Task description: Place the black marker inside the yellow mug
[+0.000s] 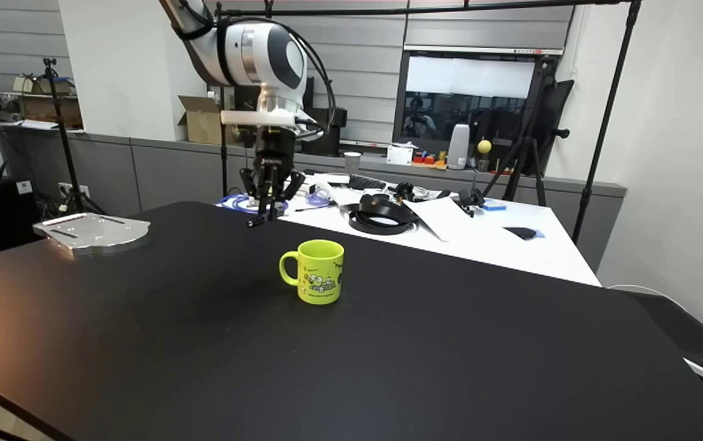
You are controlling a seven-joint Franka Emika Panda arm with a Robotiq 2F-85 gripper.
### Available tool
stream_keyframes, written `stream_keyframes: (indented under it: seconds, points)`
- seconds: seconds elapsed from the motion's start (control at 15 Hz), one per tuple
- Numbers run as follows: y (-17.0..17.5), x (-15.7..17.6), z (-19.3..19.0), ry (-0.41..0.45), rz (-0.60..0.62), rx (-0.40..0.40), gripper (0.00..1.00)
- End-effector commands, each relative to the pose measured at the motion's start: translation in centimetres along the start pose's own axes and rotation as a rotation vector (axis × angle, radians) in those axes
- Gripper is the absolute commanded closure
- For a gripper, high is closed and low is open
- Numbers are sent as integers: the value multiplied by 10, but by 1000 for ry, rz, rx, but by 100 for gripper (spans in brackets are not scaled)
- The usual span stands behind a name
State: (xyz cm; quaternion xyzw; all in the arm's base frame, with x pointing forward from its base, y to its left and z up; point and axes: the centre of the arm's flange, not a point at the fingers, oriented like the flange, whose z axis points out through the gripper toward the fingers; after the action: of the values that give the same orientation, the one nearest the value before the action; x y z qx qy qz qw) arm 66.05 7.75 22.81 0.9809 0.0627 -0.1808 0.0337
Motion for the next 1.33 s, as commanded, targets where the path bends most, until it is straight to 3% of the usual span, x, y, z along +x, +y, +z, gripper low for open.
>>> stream_keyframes:
  seconds: [0.0,0.33,0.47,0.8,1.27]
  points:
    - [38,-25,-28,-56,99,57,95]
    - [93,-39,-26,-235,181,250,95]
    - [111,-43,-20,-264,228,287,95]
    - [150,-38,-3,-252,322,305,95]
    - [170,-22,23,-332,351,341,95]
